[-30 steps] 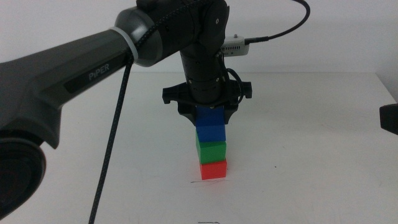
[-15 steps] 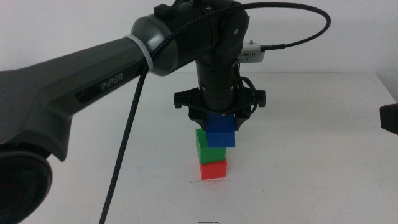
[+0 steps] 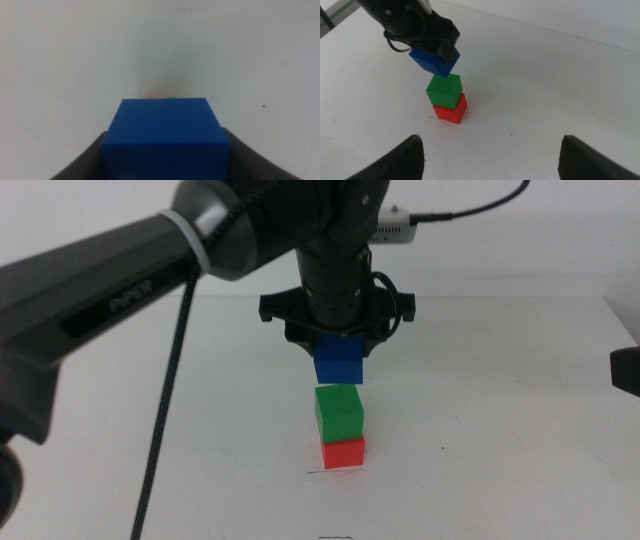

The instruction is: Stack red cubes first, then green, then blue cubes in a specific spot.

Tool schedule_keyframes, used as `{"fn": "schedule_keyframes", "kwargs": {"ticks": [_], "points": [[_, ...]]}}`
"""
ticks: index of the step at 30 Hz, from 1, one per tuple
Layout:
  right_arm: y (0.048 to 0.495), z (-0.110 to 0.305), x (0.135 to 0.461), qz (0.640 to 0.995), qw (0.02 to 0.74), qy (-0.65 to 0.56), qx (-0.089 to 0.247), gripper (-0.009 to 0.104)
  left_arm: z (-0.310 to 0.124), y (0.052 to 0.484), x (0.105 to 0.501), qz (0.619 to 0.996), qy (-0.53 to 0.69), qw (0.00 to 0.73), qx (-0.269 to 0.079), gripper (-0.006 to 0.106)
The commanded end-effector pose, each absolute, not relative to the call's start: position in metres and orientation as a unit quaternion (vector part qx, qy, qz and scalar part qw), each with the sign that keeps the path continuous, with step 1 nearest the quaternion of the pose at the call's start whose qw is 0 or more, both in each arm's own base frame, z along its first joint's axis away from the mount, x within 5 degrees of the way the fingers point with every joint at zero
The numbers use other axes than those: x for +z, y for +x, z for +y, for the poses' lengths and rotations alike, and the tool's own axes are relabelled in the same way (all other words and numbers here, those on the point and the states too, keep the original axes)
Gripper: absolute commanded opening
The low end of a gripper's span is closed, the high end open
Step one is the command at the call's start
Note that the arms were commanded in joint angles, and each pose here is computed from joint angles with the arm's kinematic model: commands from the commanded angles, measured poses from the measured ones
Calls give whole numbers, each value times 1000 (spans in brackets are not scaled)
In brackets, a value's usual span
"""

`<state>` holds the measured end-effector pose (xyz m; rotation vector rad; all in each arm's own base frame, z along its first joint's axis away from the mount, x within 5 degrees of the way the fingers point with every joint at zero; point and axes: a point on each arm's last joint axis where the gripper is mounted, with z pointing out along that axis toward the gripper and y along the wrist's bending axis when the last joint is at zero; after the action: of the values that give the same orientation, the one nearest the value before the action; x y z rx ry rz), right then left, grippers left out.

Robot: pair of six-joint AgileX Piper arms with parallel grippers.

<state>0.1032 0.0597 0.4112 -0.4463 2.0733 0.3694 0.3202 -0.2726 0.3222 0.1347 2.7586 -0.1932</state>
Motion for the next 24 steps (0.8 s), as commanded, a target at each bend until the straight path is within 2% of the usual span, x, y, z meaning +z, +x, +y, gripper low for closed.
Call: {"fn": "schedule_keyframes", "kwargs": {"ticks": [1, 7, 11, 24], "points": [[105, 59, 425, 824, 515, -180, 155, 75, -261, 306, 352, 978, 39, 194, -68, -2], [105, 59, 425, 823, 516, -180, 155, 75, -259, 306, 335, 983, 28, 175, -48, -2], [105, 59, 425, 823, 516, -180, 155, 75, -264, 309, 331, 983, 24, 175, -58, -2], [105, 59, 425, 823, 516, -180, 155, 75, -274, 314, 308, 988, 22, 138, -59, -2]]}}
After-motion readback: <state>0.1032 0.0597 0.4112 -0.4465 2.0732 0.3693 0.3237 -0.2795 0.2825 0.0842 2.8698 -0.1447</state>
